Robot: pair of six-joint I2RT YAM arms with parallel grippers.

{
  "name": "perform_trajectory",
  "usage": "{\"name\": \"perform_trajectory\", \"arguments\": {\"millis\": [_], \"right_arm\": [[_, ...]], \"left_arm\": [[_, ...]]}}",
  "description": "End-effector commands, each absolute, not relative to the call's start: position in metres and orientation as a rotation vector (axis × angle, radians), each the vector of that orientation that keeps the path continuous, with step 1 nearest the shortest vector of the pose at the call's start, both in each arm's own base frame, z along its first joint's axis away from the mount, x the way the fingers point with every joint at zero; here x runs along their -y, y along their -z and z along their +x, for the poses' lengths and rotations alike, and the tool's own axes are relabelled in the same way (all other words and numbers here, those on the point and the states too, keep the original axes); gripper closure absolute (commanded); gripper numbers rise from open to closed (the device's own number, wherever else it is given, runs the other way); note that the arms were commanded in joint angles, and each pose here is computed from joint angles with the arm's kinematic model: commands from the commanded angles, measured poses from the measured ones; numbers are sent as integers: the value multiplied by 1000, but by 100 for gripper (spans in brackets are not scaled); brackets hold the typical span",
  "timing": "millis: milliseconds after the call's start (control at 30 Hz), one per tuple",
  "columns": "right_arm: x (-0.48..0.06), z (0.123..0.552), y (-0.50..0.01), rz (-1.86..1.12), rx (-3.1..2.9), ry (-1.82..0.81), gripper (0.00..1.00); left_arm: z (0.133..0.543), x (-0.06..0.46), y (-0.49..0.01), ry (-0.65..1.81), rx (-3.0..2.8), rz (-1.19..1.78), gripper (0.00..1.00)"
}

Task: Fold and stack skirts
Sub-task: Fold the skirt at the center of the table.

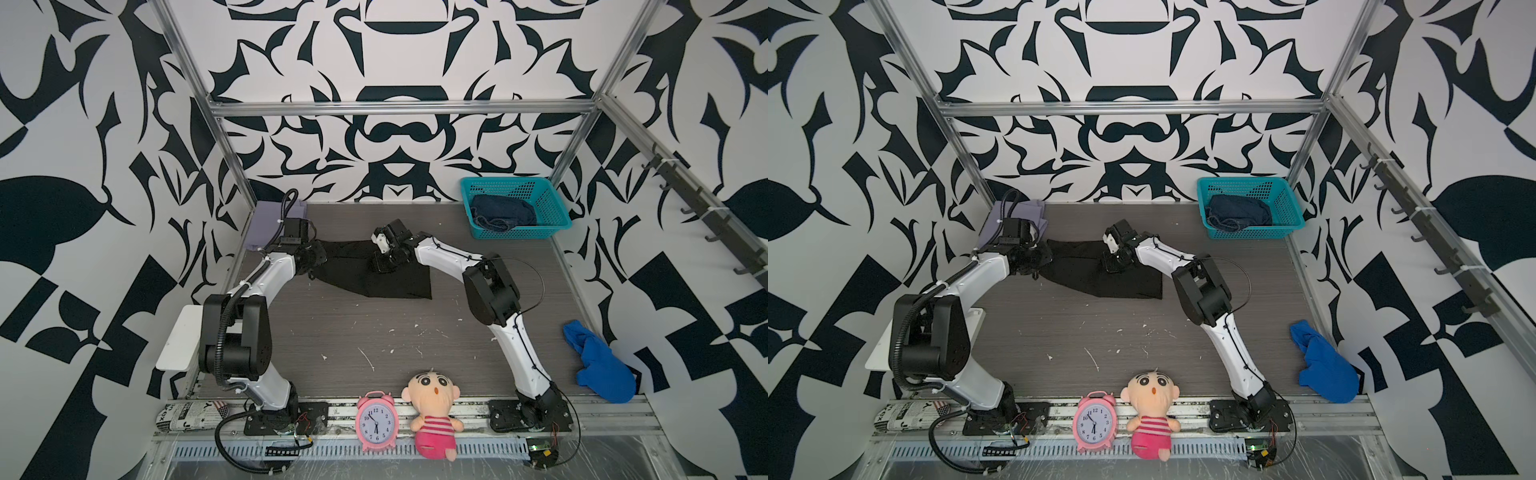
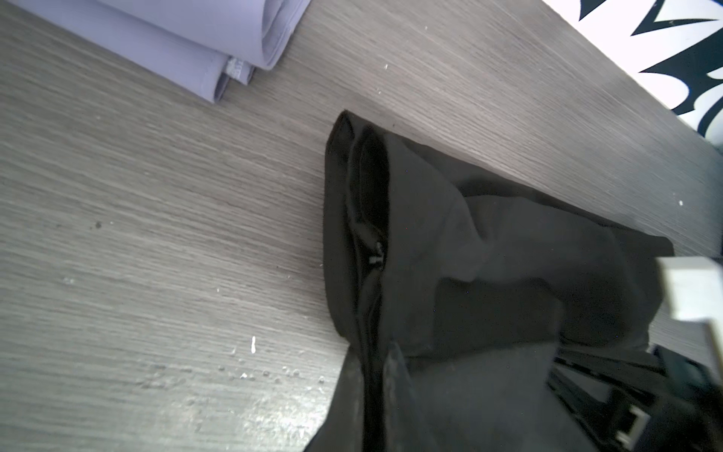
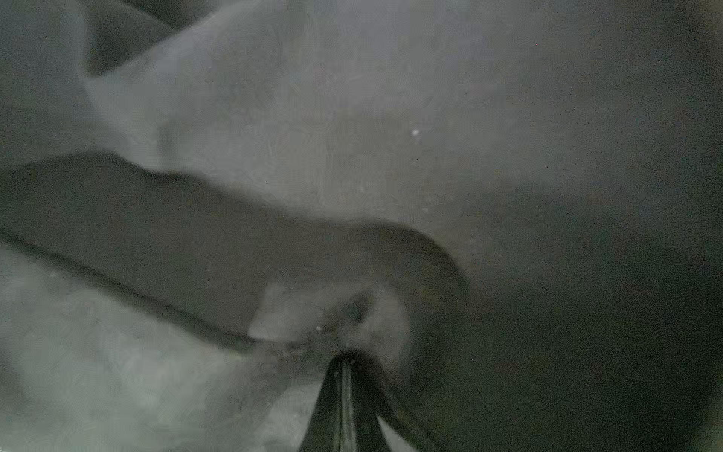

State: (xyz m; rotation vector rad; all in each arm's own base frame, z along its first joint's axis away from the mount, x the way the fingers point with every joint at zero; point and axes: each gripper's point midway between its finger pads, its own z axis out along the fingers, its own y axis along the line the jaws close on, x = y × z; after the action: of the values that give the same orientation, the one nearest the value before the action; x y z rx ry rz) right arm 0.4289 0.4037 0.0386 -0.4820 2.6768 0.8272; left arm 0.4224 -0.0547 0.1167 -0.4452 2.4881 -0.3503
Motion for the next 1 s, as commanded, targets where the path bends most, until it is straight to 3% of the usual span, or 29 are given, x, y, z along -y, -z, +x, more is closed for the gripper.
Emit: {"name": "perform_trajectory", "arguments": {"millis": [0, 167, 400, 633, 967], "right_arm": [[-408, 429, -46, -463, -2686, -841, 93], [-405, 427, -35, -420, -2700, -843, 94], [-407, 427, -34, -400, -2697, -869, 95], [-405, 425, -35, -400, -2687, -879, 94], [-390, 433, -80, -386, -2538, -1009, 91]], "left_arm": [[428, 56, -136, 337, -2468, -406, 100], [442, 73, -168, 339, -2428, -305, 100], [465, 150, -199, 366, -2403, -36, 100], [474, 212, -184, 364, -2446, 118, 100], [456, 202, -194, 323, -2414, 112, 100]]}}
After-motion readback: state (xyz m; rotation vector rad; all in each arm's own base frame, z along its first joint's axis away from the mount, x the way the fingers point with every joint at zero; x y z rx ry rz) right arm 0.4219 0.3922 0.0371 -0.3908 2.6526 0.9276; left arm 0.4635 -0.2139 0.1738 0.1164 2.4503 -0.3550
